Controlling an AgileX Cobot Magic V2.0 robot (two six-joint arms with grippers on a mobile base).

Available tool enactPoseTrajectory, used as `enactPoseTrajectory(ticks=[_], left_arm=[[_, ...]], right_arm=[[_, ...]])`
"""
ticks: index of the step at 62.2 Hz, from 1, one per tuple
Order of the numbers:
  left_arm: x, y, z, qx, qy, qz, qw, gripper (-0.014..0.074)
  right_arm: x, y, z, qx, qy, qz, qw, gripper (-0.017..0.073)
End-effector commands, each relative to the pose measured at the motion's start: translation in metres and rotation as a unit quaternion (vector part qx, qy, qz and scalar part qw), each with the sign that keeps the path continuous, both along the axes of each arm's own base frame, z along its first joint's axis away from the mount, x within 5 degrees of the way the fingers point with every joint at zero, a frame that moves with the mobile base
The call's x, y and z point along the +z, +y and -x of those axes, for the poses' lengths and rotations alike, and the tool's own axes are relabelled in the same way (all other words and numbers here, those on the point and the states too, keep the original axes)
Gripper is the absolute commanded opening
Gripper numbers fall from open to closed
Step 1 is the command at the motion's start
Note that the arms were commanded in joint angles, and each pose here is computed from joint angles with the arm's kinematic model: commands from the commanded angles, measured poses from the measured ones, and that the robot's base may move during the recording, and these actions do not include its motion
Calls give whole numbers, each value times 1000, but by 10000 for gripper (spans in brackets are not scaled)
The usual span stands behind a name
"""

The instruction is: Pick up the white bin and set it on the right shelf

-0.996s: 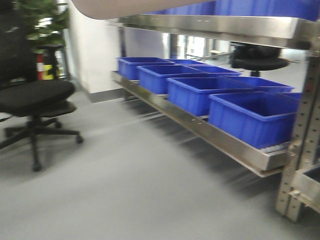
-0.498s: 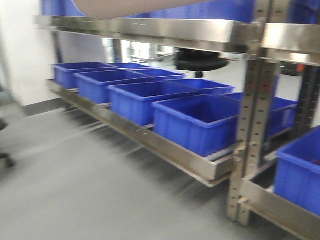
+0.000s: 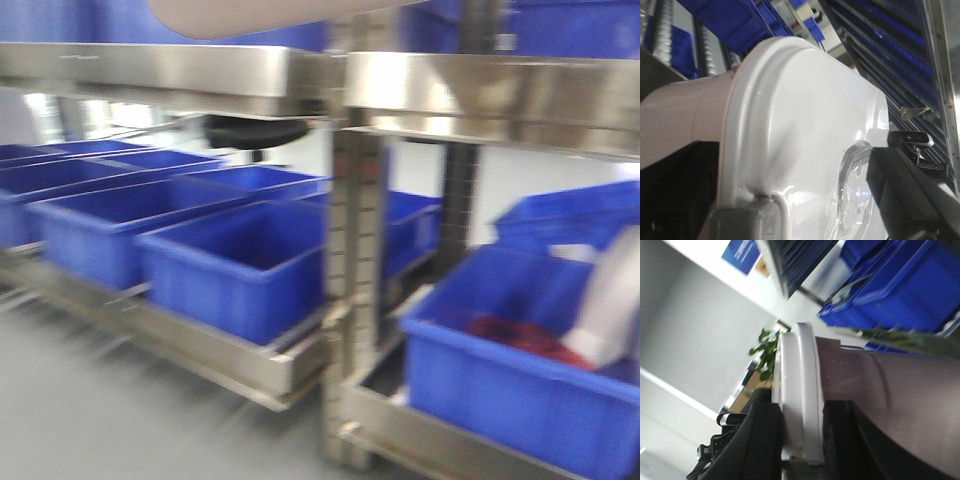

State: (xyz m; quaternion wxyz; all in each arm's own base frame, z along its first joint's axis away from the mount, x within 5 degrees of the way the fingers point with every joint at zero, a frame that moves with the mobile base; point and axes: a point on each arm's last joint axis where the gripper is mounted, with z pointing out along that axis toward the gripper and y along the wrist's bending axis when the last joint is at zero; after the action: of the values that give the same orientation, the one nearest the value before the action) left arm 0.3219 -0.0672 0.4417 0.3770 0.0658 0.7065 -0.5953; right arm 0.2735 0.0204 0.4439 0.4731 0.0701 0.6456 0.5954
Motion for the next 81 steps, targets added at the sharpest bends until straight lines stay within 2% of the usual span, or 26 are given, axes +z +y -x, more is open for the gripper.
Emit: enactPoseTrajectory(ticks=[1, 81], left_arm=[[37, -13, 35, -96, -49, 64, 992, -126], [37, -13, 35, -95, -48, 63, 992, -126]], right_arm=[[32, 7, 20, 48, -59, -61, 995, 57], [32, 7, 20, 48, -59, -61, 995, 57]])
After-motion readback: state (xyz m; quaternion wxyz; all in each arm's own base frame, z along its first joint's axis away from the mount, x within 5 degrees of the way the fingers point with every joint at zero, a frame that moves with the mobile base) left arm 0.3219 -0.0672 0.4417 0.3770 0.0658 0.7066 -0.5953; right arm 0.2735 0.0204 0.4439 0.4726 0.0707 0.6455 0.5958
